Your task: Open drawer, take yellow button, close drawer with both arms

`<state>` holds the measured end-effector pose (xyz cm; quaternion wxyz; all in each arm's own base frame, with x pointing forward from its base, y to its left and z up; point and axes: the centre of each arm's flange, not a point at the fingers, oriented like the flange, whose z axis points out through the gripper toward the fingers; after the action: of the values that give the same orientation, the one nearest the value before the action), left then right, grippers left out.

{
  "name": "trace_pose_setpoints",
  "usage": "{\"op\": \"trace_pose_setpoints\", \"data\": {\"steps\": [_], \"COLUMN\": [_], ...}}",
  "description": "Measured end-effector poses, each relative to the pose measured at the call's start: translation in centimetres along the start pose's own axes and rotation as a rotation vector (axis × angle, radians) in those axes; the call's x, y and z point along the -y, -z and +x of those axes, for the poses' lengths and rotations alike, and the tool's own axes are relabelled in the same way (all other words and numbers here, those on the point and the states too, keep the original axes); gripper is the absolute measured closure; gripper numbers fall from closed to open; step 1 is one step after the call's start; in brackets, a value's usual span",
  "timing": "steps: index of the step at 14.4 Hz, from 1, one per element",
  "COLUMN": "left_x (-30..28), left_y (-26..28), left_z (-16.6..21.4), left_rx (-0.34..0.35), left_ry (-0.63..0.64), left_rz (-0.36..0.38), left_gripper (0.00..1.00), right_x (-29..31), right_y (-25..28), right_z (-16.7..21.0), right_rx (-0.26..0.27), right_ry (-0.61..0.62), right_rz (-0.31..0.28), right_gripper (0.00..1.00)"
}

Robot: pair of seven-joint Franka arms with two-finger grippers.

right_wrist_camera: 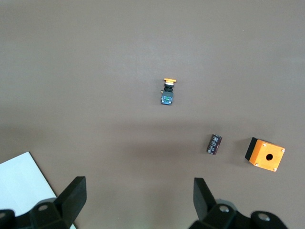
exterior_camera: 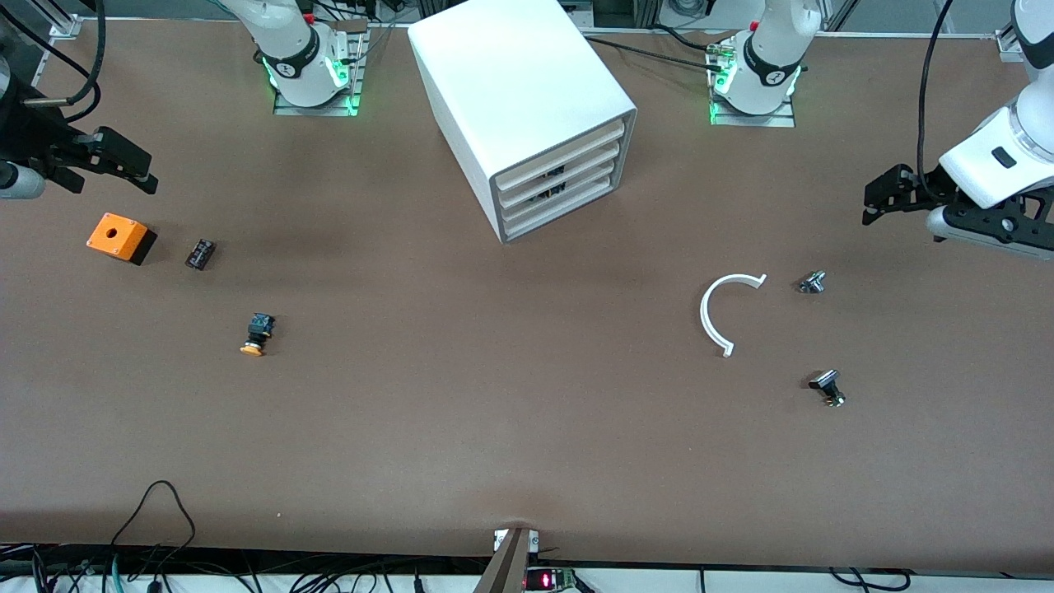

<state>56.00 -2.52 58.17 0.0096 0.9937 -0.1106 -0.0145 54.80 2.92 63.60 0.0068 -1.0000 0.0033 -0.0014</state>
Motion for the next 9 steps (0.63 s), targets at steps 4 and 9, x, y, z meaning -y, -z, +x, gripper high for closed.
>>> {"op": "trace_pose_setpoints", "data": {"steps": [4, 9], "left_x": [0.22, 0.45], "left_y": [-0.34, -0.61], "left_z": [-0.03, 0.14], "left_rx": [0.04, 0.045], "left_ry": [0.032, 0.037], "left_rz": [-0.007, -0.009], "left_gripper": [0.0, 0.0], "right_x": [0.03, 0.15], "right_y": [-0.03, -0.12], "right_z": [0.08, 0.17], "right_rx": [-0.003, -0.003], "right_ry": [0.005, 0.005], "right_rz": [0.003, 0.015], "right_gripper": [0.0, 0.0]}}
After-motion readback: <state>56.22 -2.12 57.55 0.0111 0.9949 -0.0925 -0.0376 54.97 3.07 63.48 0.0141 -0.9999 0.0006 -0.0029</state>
